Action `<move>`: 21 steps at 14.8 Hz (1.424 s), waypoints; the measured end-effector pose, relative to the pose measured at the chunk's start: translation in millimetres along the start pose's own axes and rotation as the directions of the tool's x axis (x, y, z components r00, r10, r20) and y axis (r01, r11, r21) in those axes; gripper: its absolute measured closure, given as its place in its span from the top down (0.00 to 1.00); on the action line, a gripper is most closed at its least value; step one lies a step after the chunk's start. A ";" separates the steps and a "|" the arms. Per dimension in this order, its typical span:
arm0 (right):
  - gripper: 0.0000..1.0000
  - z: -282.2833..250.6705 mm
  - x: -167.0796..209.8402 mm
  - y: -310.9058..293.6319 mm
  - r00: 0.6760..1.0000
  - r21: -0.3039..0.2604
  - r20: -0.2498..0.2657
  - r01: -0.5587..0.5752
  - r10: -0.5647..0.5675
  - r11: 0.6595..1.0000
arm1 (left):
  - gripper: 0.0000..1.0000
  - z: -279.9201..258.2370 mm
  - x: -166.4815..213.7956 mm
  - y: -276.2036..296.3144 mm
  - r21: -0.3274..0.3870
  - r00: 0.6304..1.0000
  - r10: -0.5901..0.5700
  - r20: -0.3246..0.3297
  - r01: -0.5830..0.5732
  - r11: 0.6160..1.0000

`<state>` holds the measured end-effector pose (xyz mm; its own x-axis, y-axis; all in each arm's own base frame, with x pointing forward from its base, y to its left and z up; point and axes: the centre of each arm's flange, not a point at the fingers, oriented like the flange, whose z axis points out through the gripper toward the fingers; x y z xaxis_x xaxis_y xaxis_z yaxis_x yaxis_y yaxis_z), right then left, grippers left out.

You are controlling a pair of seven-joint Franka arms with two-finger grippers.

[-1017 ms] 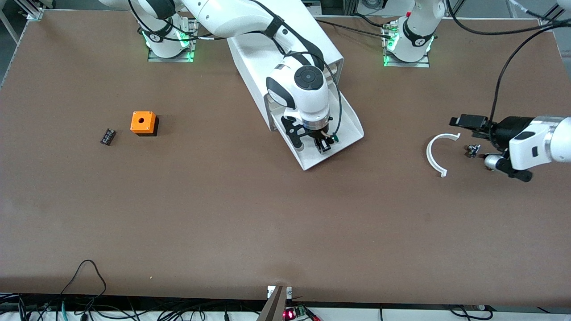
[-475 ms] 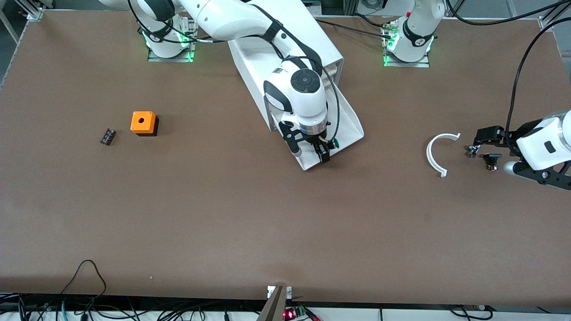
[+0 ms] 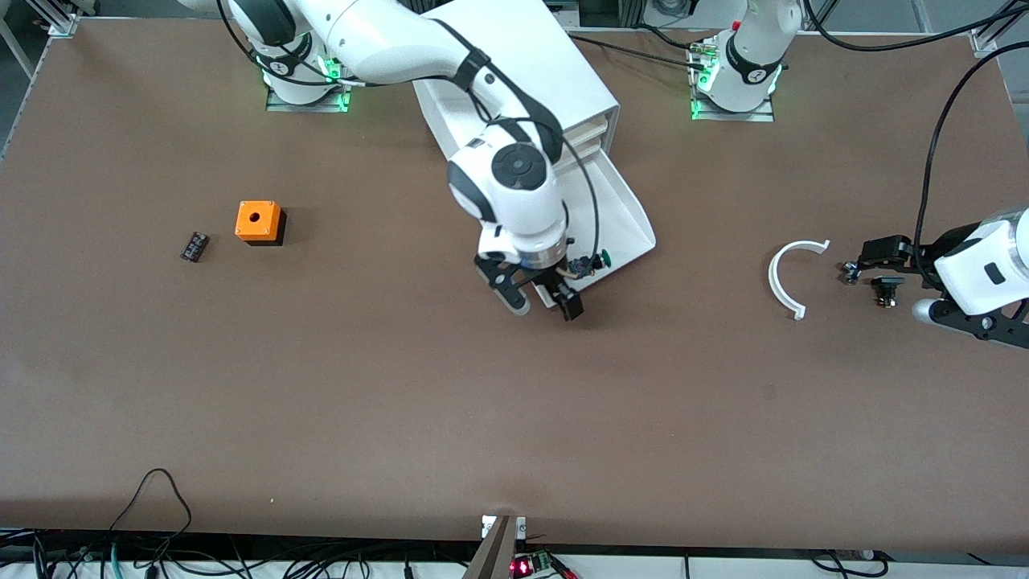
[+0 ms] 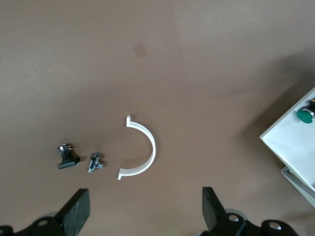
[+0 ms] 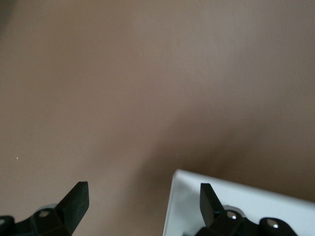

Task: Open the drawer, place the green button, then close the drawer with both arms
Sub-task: 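Open the right gripper and lift it out of the drawer, then retract the right arm while the left gripper moves to the drawer front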

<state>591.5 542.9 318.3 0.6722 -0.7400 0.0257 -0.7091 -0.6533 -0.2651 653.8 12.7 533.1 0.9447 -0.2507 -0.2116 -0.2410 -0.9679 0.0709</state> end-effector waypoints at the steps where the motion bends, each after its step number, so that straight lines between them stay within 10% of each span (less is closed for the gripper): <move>1: 1.00 -4.6 28.9 -0.4 0.998 -0.008 -0.004 0.061 -0.061 0.998 | 1.00 0.2 1.2 -0.9 0.001 1.000 -0.017 -0.007 0.017 1.000; 13: 1.00 -13.0 284.0 85.5 0.838 -0.158 0.105 0.546 -0.536 0.823 | 1.00 53.3 47.9 31.2 -0.010 0.947 -0.291 -0.134 0.292 0.956; 21: 1.00 -25.6 425.7 179.1 0.733 -0.164 0.178 0.680 -0.656 0.715 | 1.00 195.2 84.1 165.0 -0.096 0.815 -0.543 -0.200 0.536 0.839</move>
<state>745.2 106.8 306.5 0.9961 -0.0853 0.0211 -0.0850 -0.9963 -0.0138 650.1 -171.2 336.7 0.9456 0.3248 -0.0165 0.3252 -0.9448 0.0399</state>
